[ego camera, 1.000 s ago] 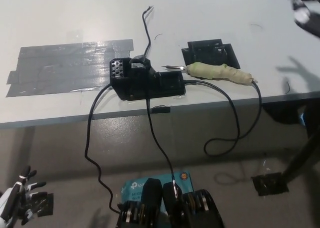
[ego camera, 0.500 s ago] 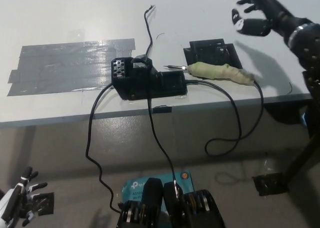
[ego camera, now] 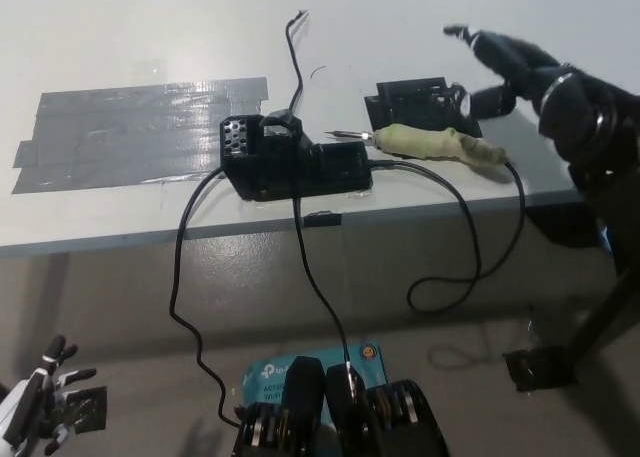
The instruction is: The robot uses its right hand to grab and lift the soldering gun kept on the middle of the table and puts it in its base
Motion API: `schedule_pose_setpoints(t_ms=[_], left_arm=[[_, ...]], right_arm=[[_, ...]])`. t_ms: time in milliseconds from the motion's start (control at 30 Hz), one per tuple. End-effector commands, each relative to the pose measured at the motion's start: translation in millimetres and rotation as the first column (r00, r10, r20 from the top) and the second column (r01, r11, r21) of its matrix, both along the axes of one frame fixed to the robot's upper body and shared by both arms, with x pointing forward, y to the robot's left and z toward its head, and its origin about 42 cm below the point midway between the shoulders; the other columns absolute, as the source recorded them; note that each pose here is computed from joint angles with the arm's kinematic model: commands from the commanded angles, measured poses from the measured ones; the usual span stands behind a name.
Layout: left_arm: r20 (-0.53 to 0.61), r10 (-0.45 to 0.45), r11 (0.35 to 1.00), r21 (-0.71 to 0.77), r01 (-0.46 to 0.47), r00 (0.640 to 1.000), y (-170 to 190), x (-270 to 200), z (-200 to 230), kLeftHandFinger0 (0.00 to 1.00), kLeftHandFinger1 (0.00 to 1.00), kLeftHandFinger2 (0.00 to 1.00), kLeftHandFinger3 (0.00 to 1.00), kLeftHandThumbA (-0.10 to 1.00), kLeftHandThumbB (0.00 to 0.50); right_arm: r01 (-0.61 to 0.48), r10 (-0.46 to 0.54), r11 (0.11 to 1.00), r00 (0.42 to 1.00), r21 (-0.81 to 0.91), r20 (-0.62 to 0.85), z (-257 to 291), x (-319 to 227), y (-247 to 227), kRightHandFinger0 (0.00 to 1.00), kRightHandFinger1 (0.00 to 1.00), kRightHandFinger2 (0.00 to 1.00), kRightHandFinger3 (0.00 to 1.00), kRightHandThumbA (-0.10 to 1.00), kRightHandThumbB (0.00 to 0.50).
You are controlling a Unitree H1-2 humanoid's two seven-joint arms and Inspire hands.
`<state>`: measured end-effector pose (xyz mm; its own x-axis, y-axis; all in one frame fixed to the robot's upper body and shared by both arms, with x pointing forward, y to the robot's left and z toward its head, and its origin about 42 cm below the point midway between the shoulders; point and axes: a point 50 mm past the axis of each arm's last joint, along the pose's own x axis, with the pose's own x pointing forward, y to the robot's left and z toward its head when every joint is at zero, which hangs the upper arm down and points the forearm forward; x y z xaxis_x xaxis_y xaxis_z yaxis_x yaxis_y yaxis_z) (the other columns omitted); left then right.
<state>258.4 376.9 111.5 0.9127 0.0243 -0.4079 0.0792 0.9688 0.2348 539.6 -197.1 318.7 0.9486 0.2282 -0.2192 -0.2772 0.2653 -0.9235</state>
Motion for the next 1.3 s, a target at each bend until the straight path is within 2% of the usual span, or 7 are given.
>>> schedule_pose_setpoints(t_ms=[0,167,500,667,900,1133,1267], left_arm=[[0.016,-0.028,0.999,0.033,0.028,0.999,4.8,-1.1,10.1,0.72,0.79,0.85,1.0,1.0,0.121],[0.018,-0.029,0.999,0.034,0.028,0.999,5.0,-0.9,9.9,0.72,0.79,0.85,1.0,1.0,0.13],[0.012,-0.041,0.998,0.039,0.04,0.999,2.9,-1.1,8.8,0.72,0.79,0.85,1.0,1.0,0.148],[0.012,-0.048,0.998,0.036,0.047,0.999,1.4,-2.5,7.3,0.72,0.79,0.85,1.0,1.0,0.148],[0.02,-0.054,0.998,0.04,0.053,0.998,0.1,-0.3,9.9,0.72,0.79,0.84,1.0,1.0,0.174],[0.011,-0.062,0.997,0.041,0.061,0.998,-0.6,-1.1,9.2,0.72,0.79,0.85,1.0,1.0,0.155],[0.004,-0.06,0.998,0.034,0.059,0.998,0.1,-3.4,7.7,0.74,0.8,0.86,1.0,1.0,0.121]], right_arm=[[-0.019,0.03,0.991,0.996,-0.131,0.081,22.0,8.5,8.3,1.0,1.0,1.0,1.0,0.35,0.375],[-0.016,0.029,0.98,0.997,-0.198,0.065,6.7,12.8,3.1,1.0,1.0,1.0,1.0,0.35,0.39],[0.024,-0.026,0.97,1.0,-0.241,-0.006,-18.2,15.7,-16.9,1.0,1.0,1.0,1.0,0.32,0.345],[0.008,-0.015,0.963,1.0,-0.268,-0.023,-28.3,13.2,-13.4,1.0,1.0,1.0,1.0,0.38,0.347],[0.029,-0.041,0.963,0.998,-0.268,-0.038,-41.4,13.7,-19.6,1.0,1.0,1.0,1.0,0.29,0.342],[0.022,-0.026,0.97,1.0,-0.241,-0.014,-40.6,14.7,-12.8,1.0,1.0,1.0,1.0,0.28,0.254],[0.018,-0.017,0.979,1.0,-0.202,0.008,-38.9,16.2,-8.2,1.0,1.0,1.0,1.0,0.13,0.228]])
